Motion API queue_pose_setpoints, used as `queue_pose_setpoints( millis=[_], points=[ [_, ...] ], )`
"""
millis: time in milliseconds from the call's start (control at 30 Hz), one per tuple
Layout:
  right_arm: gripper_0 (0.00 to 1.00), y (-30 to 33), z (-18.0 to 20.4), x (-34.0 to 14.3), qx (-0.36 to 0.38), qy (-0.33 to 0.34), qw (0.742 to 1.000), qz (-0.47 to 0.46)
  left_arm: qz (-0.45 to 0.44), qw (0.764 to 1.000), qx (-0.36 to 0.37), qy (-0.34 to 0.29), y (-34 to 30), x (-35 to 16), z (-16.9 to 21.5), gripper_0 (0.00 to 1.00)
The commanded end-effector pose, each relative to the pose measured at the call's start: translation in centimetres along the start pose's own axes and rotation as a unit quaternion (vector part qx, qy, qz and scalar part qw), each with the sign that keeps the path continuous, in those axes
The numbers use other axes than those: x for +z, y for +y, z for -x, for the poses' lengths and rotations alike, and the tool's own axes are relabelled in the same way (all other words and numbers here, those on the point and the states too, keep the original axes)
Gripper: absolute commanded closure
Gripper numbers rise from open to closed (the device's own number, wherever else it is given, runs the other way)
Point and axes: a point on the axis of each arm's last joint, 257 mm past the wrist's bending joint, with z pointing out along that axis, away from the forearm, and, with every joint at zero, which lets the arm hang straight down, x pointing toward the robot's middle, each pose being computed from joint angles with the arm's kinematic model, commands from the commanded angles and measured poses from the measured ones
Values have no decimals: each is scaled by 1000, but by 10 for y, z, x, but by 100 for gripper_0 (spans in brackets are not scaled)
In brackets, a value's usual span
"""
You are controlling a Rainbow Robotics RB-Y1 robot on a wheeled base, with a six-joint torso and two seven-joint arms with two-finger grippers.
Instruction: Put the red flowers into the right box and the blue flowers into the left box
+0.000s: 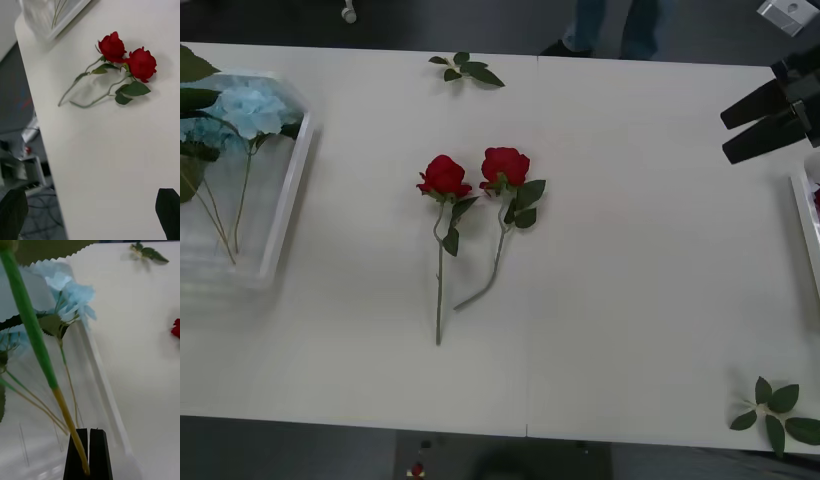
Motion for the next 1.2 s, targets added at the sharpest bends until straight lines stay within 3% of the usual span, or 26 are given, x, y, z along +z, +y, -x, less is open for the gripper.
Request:
queue_pose_setpoints(
  millis=[33, 267, 533, 833, 1200],
  points=[
    [0, -16, -2, -8, -119, 25, 992, -24, 48, 997, -65, -3, 26, -19, 13, 100],
    [0, -30, -22, -7, -106, 48, 993, -34, 112, 979, -168, 29, 44, -22, -2, 100],
    [0, -26, -48, 21, -80, 38, 996, -20, 146, 939, -308, 47, 39, -6, -22, 100],
    [0, -27, -61, 42, -109, 52, 992, -45, 177, 943, -278, 33, 25, 55, -40, 100],
    [0, -6, -54, 77, -150, 11, 985, -83, 215, 948, -233, 20, 40, 65, -45, 100]
  ],
)
